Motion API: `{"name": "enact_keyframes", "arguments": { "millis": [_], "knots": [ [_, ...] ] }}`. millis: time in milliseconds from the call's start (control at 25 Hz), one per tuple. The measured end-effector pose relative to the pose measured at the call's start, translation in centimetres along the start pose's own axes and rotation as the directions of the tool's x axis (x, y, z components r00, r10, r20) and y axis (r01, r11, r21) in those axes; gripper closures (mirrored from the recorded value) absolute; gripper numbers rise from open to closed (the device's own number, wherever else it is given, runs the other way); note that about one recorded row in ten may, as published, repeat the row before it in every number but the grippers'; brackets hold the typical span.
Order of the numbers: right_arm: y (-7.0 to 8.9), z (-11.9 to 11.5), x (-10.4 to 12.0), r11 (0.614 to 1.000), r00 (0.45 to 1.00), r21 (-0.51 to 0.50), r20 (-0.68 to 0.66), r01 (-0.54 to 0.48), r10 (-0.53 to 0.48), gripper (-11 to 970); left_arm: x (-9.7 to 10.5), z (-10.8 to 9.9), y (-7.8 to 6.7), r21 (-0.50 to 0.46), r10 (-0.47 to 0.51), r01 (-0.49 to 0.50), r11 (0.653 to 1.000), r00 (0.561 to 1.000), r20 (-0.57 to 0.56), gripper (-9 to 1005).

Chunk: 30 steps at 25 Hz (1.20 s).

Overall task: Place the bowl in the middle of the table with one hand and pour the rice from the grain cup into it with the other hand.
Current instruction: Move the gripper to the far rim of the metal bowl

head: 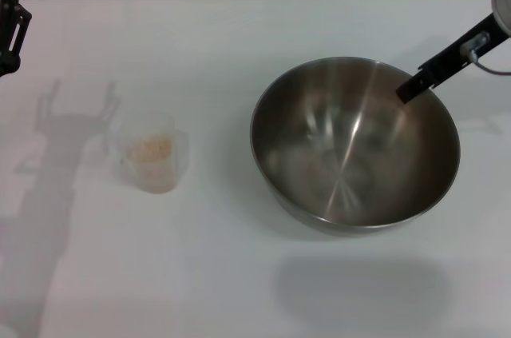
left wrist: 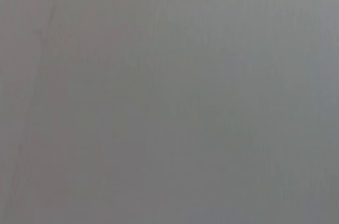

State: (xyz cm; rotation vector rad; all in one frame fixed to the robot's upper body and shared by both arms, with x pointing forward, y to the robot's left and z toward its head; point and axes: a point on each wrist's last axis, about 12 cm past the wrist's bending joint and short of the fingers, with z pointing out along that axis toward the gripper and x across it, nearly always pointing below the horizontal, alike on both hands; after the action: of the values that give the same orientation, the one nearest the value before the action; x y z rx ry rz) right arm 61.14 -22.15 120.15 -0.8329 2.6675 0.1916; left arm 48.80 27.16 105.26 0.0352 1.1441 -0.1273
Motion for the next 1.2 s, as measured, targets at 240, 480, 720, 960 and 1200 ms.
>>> {"name": "enact_keyframes", "arguments": {
  "millis": [240, 480, 720, 960, 1200],
  "knots": [
    [-0.2, 2.0, 0.6, 0.999, 1.0, -0.031, -0.025, 0.014, -0.015, 322, 0.0, 0.0, 0.0, 0.001, -0.001, 0.001, 1.0, 1.0, 0.001, 123],
    [0.0, 3.6, 0.9, 0.998, 0.999, -0.052, -0.038, 0.031, -0.033, 325, -0.1, -0.3, 0.1, -0.005, 0.003, -0.003, 1.0, 1.0, 0.007, 123],
    [-0.1, 3.8, 1.1, 0.999, 0.999, -0.046, -0.024, 0.026, -0.027, 328, -0.3, -0.7, 0.4, -0.015, 0.008, -0.008, 1.0, 1.0, 0.014, 123],
    [-0.2, 3.9, 1.0, 0.999, 0.999, -0.043, -0.019, 0.028, -0.029, 418, -0.4, -0.8, 0.5, -0.018, 0.011, -0.011, 1.0, 1.0, 0.025, 123],
    [-0.2, 3.8, 1.0, 0.998, 0.999, -0.043, -0.014, 0.035, -0.036, 781, -0.5, -0.8, 0.6, -0.019, 0.012, -0.012, 1.0, 1.0, 0.027, 125]
  ]
}}
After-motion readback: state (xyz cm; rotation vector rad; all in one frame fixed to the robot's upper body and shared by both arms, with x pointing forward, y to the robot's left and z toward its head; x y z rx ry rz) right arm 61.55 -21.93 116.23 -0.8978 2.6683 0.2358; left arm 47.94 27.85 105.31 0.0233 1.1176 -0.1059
